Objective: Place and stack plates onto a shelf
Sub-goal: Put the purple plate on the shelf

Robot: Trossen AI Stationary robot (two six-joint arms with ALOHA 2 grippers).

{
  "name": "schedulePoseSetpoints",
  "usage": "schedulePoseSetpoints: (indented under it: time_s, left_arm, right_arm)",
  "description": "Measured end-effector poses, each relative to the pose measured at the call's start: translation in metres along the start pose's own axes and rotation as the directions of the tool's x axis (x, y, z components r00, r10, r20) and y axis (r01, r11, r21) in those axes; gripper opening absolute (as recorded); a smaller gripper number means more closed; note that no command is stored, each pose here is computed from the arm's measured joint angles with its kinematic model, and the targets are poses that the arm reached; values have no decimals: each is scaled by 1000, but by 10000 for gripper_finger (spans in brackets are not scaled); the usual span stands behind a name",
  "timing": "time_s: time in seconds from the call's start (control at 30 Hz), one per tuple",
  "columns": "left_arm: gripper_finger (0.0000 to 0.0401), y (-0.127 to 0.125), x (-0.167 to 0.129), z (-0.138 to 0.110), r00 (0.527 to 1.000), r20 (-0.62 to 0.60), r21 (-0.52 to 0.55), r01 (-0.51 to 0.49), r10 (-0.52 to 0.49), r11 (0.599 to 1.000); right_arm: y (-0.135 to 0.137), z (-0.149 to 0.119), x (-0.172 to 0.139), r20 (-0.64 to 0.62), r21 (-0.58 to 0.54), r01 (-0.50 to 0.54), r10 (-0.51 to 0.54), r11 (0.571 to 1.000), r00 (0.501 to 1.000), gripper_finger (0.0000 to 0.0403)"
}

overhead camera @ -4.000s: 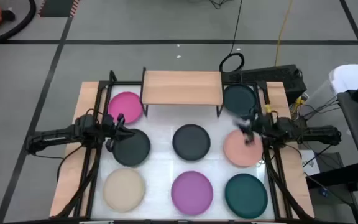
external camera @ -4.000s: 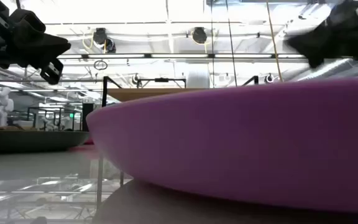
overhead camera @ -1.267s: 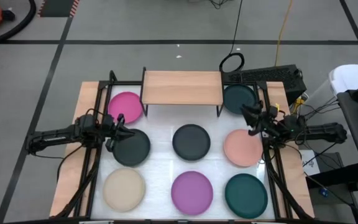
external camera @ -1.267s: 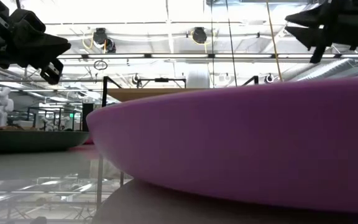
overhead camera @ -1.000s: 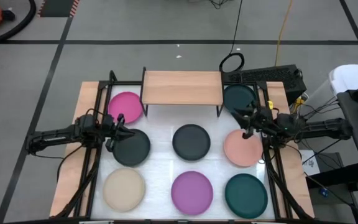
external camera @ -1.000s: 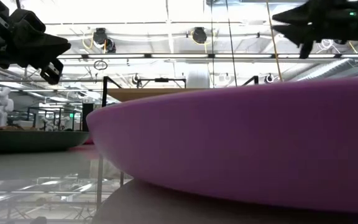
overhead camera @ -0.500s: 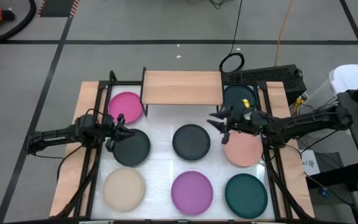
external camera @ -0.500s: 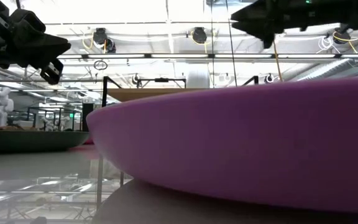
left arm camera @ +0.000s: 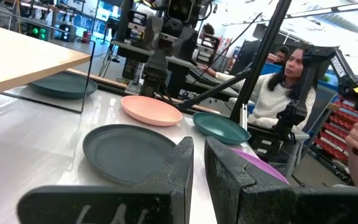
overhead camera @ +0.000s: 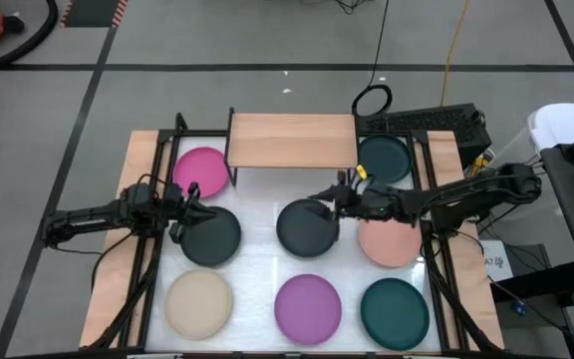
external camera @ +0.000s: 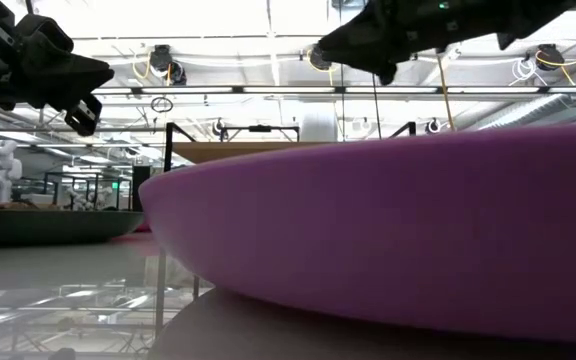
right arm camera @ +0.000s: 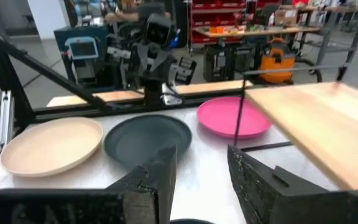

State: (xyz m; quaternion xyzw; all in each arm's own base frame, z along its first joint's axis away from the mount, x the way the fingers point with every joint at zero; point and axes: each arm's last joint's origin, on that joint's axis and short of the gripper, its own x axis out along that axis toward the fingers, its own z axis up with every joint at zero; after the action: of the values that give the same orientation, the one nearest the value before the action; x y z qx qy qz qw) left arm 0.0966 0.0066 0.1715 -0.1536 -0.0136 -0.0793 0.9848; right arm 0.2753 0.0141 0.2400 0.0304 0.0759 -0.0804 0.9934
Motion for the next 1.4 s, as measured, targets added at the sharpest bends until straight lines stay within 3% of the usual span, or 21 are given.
schedulePoseSetpoints:
  time_s: [0.23, 0.63, 0.8, 0.97, 1.2, 1.4]
  left_arm:
    - [44, 0, 0, 0, 1000, -1, 0, 0, 0, 1000]
    - [44, 0, 0, 0, 1000, -1, 0, 0, 0, 1000]
    - [44, 0, 0, 0, 1000, 0, 0, 0, 0, 1000]
    - [44, 0, 0, 0, 1000, 0, 0, 0, 0, 1000]
    - [44, 0, 0, 0, 1000, 0, 0, 0, 0, 1000]
    - [44, 0, 0, 0, 1000, 0, 0, 0, 0, 1000]
  right_arm:
    - [10, 0, 22, -91, -12, -101, 100, 995, 991, 128]
    - [18, -28, 18, -427, -93, -132, 81, 987, 901, 128]
    - [37, -37, 8, -501, -218, -250, 112, 943, 858, 128]
    - [53, -42, -1, -522, -277, -269, 91, 922, 848, 128]
    - [82, -46, -13, -534, -148, -353, 226, 924, 814, 137]
    - [106, -60, -20, -569, -1, -356, 292, 934, 769, 182]
